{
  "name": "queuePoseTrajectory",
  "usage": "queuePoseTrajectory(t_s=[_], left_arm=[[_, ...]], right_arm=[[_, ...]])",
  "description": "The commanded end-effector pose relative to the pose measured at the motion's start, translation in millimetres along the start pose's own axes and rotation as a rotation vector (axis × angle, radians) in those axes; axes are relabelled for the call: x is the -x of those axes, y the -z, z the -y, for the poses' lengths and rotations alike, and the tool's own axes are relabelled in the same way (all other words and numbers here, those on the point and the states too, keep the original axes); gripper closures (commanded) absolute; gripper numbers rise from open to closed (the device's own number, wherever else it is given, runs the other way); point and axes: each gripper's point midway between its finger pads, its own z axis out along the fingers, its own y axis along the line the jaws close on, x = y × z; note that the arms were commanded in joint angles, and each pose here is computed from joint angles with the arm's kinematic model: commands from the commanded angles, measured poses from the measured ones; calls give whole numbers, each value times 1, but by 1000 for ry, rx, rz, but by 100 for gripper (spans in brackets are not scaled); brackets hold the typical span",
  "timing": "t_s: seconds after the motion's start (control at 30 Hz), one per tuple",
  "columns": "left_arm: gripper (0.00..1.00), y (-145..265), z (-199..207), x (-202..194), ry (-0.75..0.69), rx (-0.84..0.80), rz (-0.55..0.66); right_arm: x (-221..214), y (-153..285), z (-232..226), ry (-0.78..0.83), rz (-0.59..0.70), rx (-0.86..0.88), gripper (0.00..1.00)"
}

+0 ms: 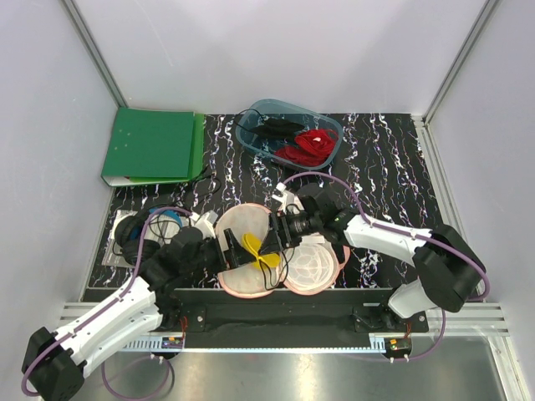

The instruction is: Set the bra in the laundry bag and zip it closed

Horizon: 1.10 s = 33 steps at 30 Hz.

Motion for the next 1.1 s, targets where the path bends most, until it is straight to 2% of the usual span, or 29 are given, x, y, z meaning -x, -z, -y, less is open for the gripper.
queuePoseTrajectory(t_s=[0.0, 0.1, 0.23, 0.37, 0.5, 0.57, 0.67, 0.7, 0.73, 0.8, 0.87, 1.0, 1.03, 1.07], left_arm=[[2, 2, 15, 19, -25, -15, 55], [2, 1, 16, 21, -29, -14, 60], [2, 1, 19, 21, -31, -21, 52], [2, 2, 16, 18, -26, -22, 49], [2, 3, 17, 18, -26, -25, 51], [2, 4, 16, 17, -26, -23, 48], [1, 7, 18, 16, -50, -33, 47], [1, 9, 21, 14, -65, -50, 37], [1, 13, 26, 16, -84, -75, 46], [1, 21, 33, 16, -134, -95, 45], [1, 29, 35, 17, -190, -97, 51], [1, 34, 32, 22, -228, -32, 42], [1, 33, 31, 23, -223, -24, 38], [1, 32, 29, 25, -214, -3, 46]], right_arm=[[8, 9, -31, 81, 41, 88, 29], [1, 4, -29, 72, 13, 92, 29], [-3, -2, -15, 55, 8, 54, 39], [0, -8, -9, 45, 10, 45, 55], [3, -11, -8, 44, 11, 42, 58], [6, -10, -6, 42, 26, 29, 63], [9, -6, 1, 37, 62, -28, 83], [5, -4, 8, 36, 53, -65, 97], [14, 3, 11, 59, 96, -113, 100], [3, 17, 28, 54, 70, -233, 100], [9, 34, 28, 83, 123, -295, 100], [8, 41, 14, 85, 147, -253, 100], [4, 38, 9, 76, 120, -217, 96], [4, 35, 6, 66, 109, -197, 86]])
